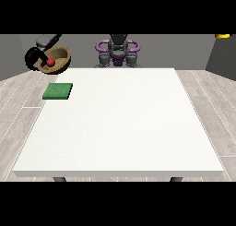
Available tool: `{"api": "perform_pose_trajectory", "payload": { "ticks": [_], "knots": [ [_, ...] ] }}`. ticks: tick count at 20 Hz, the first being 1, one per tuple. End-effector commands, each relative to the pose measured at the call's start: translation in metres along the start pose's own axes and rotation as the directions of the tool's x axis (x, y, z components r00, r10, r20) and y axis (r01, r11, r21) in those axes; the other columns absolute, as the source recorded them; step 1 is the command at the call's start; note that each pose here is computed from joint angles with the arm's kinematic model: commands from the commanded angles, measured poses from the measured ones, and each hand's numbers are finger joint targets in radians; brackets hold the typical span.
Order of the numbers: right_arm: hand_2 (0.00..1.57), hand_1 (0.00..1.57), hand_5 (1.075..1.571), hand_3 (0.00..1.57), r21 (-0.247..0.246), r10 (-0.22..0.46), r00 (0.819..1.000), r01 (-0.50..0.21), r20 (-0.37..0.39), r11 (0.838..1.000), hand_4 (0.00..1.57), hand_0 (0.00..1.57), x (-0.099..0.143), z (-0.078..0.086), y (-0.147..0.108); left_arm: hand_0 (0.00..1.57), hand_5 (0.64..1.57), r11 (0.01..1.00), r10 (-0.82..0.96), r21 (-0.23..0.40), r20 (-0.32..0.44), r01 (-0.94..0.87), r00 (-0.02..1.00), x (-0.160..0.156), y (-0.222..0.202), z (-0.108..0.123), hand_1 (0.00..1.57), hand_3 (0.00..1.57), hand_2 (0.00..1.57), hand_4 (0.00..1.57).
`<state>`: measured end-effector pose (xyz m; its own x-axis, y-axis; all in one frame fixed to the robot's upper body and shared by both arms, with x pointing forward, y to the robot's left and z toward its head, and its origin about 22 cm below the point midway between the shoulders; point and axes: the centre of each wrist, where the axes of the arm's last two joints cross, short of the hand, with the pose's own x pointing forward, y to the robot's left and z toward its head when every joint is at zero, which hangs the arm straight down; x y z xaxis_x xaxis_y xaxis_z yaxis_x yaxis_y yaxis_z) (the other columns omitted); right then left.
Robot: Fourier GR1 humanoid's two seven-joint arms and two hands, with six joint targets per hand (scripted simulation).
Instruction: Pick the cup and pour the ball into the bowl, then pick the bowl and place it on the pad
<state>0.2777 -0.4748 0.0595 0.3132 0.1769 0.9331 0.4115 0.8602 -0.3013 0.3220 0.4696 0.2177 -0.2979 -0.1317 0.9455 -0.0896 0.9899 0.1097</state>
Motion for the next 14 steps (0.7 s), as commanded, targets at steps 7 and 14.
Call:
{"api": "perform_pose_trajectory", "payload": {
  "ticks": [7, 14],
  "knots": [
    [1.57, 1.57, 1.564, 0.43, -0.020, -0.060, 0.998, 0.060, 0.012, 0.998, 1.07, 1.57, 0.016, -0.020, 0.005, 0.00, 1.552, 0.999, -0.020, 0.038, 0.034, 0.019, 0.999, 0.007, 0.032, 0.011, 0.00, 0.00, 0.00, 1.22],
    [1.57, 1.57, 1.571, 0.54, 0.036, -0.110, 0.994, 0.109, 0.013, 0.993, 1.02, 1.57, 0.033, -0.030, 0.037, 0.00, 1.555, 0.998, -0.028, 0.050, 0.056, 0.025, 0.998, -0.008, 0.044, 0.019, 0.00, 0.00, 0.00, 1.21]
  ]
}}
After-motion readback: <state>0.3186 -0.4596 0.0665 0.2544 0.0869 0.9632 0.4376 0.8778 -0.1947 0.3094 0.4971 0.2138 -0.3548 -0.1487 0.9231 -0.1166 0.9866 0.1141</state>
